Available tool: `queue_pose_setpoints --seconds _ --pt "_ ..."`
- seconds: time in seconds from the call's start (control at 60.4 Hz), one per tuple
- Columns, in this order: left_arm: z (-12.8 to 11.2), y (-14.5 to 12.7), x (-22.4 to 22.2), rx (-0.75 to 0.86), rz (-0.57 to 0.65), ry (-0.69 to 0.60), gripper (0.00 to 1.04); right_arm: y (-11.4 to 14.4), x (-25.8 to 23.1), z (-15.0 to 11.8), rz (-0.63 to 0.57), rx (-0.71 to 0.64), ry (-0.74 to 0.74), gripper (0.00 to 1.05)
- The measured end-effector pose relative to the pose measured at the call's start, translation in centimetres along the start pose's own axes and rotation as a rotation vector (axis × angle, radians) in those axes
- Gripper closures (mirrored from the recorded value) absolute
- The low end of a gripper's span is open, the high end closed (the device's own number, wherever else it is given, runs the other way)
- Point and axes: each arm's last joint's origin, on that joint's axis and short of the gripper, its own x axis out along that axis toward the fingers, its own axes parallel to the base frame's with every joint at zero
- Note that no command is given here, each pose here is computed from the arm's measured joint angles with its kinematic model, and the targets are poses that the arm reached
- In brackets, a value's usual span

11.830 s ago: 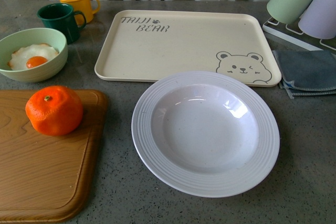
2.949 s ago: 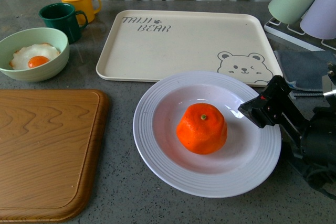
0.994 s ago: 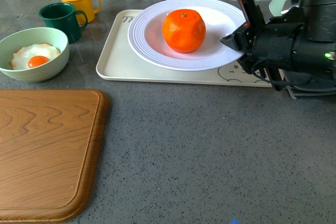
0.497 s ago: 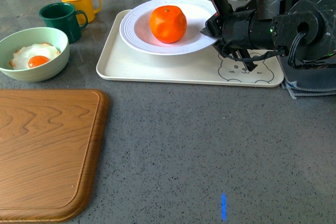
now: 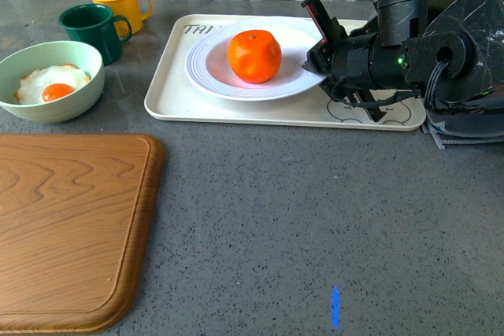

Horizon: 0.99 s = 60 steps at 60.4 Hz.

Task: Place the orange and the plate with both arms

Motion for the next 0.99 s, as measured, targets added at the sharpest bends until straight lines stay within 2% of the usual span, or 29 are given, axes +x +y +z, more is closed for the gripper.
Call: queue_pose_setpoints --seconds 0.066,0.116,0.464,0.58,0.696,0.994 --pt "0.0 0.0 0.0 0.0 0.0 0.0 0.09 0.0 0.0 0.0 -0.003 0.0 0.001 1.02" --pt "0.0 0.0 0.0 0.0 0.0 0.0 0.09 0.0 0.0 0.0 -0.003 0.0 0.001 0.97" --pt "0.0 0.0 0.0 0.0 0.0 0.0 0.09 -0.8 -1.2 0.0 0.003 -0.005 -0.004 0.45" --pt "0.0 0.0 0.0 0.0 0.0 0.0 0.09 -0.8 -2.9 0.1 0.031 -0.024 -0.007 0.23" --pt "0.0 0.0 0.0 0.0 0.0 0.0 0.09 -0.3 -4.7 0.4 0.074 -0.057 -0.019 0.08" --pt "0.0 0.0 0.0 0.0 0.0 0.0 0.09 1.5 -11.7 0.6 0.168 -0.242 -0.091 0.09"
